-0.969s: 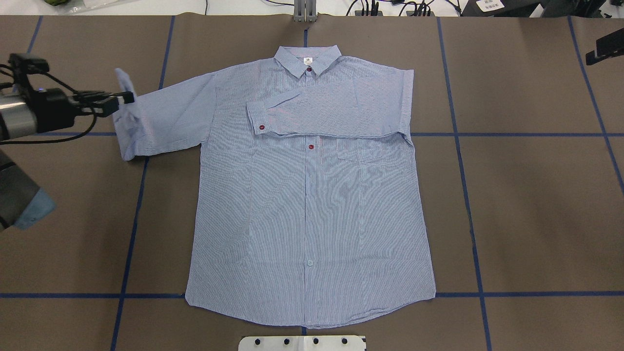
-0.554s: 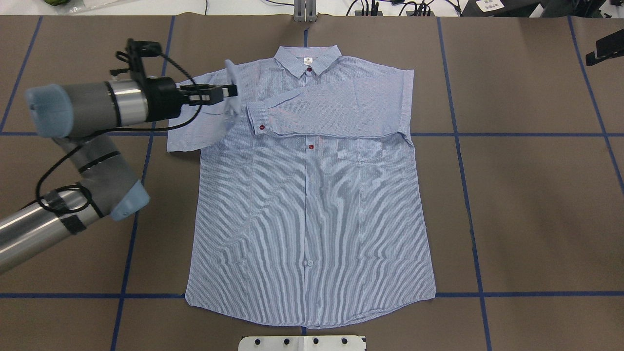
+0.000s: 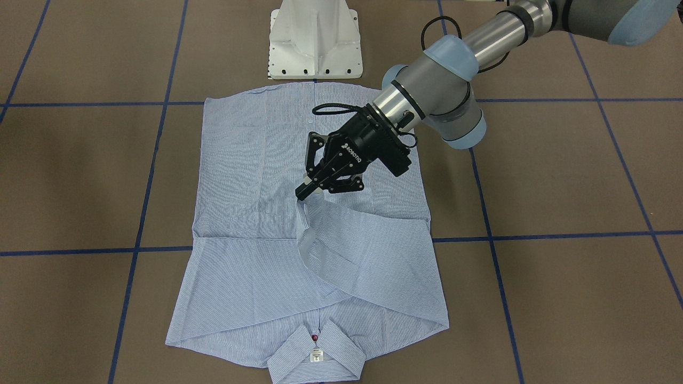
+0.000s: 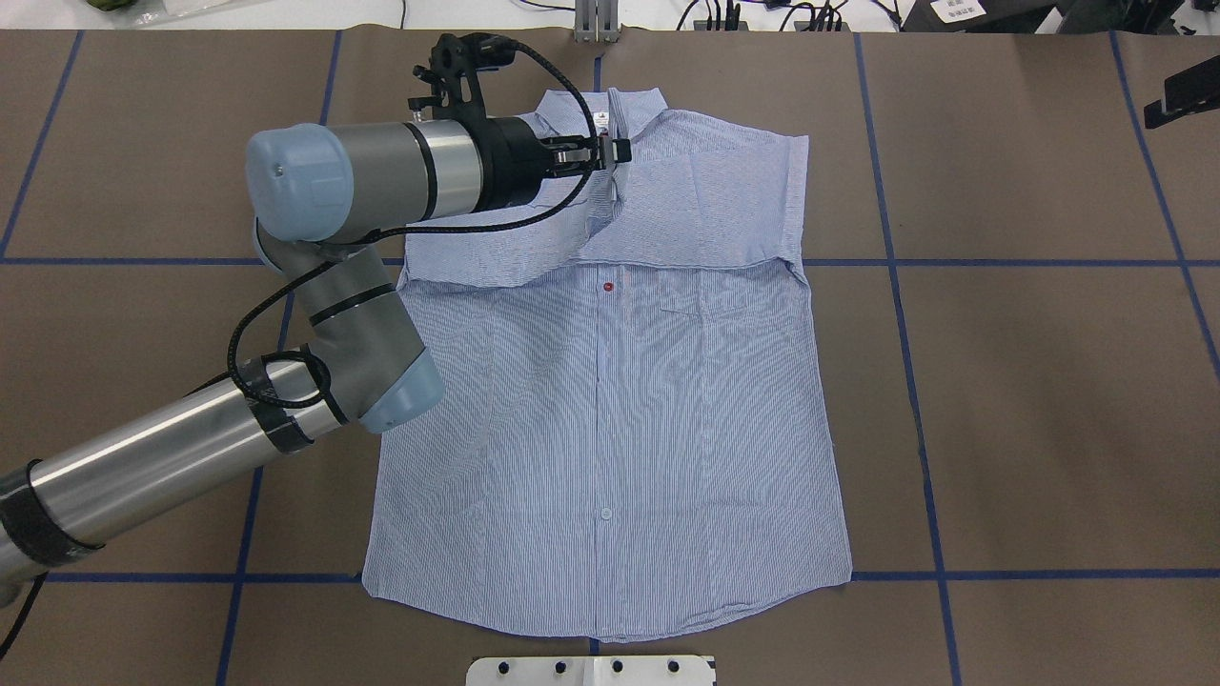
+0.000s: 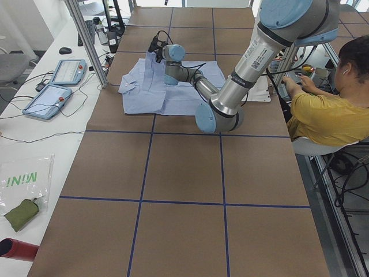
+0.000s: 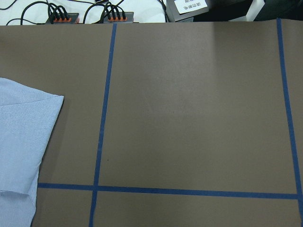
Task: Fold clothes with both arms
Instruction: 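Lift the cuff with the left gripper and carry it toward the collar, then lay the sleeve down and release with the left gripper while the right approaches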
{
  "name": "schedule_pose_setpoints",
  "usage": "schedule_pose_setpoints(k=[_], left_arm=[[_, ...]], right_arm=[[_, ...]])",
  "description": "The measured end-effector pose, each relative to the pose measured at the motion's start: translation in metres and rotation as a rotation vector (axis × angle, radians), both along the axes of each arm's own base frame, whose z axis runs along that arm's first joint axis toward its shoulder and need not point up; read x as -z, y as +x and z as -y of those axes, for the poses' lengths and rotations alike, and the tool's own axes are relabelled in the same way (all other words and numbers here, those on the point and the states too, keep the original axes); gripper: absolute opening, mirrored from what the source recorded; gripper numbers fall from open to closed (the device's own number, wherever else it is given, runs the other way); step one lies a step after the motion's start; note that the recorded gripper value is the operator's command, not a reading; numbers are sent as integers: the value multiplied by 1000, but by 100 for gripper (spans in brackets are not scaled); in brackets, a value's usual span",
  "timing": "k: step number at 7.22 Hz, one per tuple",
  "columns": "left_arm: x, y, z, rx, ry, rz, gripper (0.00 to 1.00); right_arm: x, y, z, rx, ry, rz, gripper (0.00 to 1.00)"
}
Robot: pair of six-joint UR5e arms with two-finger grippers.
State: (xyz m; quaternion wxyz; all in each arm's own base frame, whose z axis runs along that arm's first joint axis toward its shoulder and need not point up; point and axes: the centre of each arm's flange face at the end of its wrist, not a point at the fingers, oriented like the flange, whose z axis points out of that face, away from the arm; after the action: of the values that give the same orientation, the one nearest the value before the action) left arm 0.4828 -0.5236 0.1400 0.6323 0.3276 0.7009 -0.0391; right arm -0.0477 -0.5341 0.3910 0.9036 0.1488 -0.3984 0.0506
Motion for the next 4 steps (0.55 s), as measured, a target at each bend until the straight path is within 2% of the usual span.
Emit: schedule_pose_setpoints(k=[3, 4], left_arm=[[-1, 54, -23, 24, -63, 76, 0], [-5, 84, -40, 30, -83, 102, 18]], right_arm=[[0, 0, 0, 0, -1, 0, 100], [-1, 0, 0, 0, -2, 0, 100]])
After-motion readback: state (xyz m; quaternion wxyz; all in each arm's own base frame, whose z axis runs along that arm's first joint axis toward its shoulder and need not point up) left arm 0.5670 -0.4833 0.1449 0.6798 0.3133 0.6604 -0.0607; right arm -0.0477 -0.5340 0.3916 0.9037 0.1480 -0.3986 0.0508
